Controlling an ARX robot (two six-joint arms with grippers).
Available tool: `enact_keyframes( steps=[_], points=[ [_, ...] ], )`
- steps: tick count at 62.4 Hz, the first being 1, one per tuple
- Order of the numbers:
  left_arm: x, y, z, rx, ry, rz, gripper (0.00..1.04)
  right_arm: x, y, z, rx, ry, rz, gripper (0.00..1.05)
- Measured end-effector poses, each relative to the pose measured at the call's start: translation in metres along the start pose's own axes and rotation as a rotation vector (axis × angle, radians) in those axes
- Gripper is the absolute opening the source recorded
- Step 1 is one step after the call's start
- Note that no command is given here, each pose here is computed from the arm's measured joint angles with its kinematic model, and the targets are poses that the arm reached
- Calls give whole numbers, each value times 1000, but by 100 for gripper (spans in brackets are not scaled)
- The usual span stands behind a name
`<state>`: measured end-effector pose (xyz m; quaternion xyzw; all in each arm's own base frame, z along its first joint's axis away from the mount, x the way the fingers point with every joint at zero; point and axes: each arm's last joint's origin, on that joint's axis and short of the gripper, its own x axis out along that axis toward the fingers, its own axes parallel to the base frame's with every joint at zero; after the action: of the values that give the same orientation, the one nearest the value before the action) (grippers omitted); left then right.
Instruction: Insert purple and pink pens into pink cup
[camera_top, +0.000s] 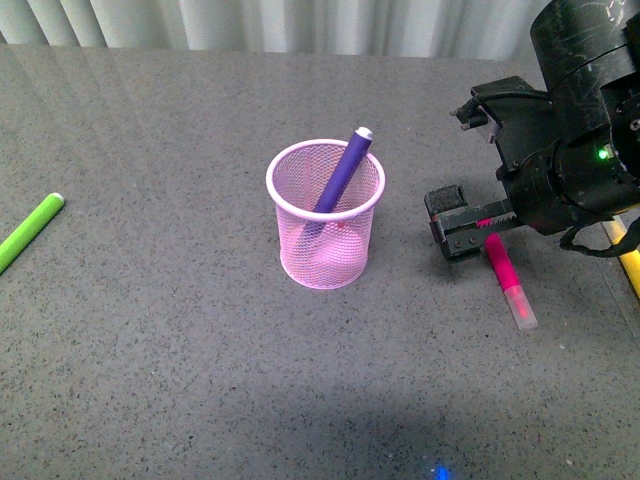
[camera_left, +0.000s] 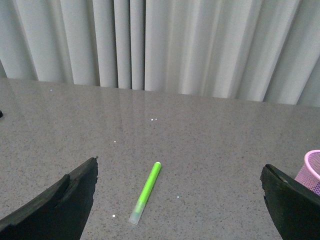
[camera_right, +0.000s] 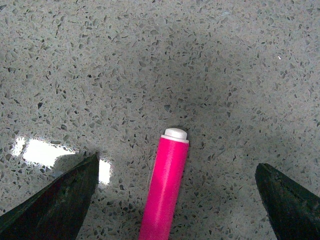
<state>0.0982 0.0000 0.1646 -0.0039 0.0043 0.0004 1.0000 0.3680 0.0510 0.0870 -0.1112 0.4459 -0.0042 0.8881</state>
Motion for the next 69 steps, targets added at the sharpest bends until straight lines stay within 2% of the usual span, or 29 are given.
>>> enact_keyframes(
  steps=[4, 7, 25, 35, 40, 50, 69],
  points=[
    [0, 0, 0, 0, 0, 0, 97, 1, 1, 1, -1, 2, -4, 97],
    [0, 0, 0, 0, 0, 0, 97, 2, 1, 0, 1, 4, -4, 92],
    [0, 0, 0, 0, 0, 0, 97, 6, 10, 1, -21, 9, 1, 35],
    [0, 0, 0, 0, 0, 0, 97, 6, 10, 2, -20, 1, -4, 13],
    [0, 0, 0, 0, 0, 0, 97, 4, 9, 5, -13, -22, -12, 9],
    [0, 0, 0, 0, 0, 0, 97, -10, 4, 17, 12, -107, -12, 8],
    [0, 0, 0, 0, 0, 0, 97, -123, -19, 72, 175, -541, -7, 8]
  ],
)
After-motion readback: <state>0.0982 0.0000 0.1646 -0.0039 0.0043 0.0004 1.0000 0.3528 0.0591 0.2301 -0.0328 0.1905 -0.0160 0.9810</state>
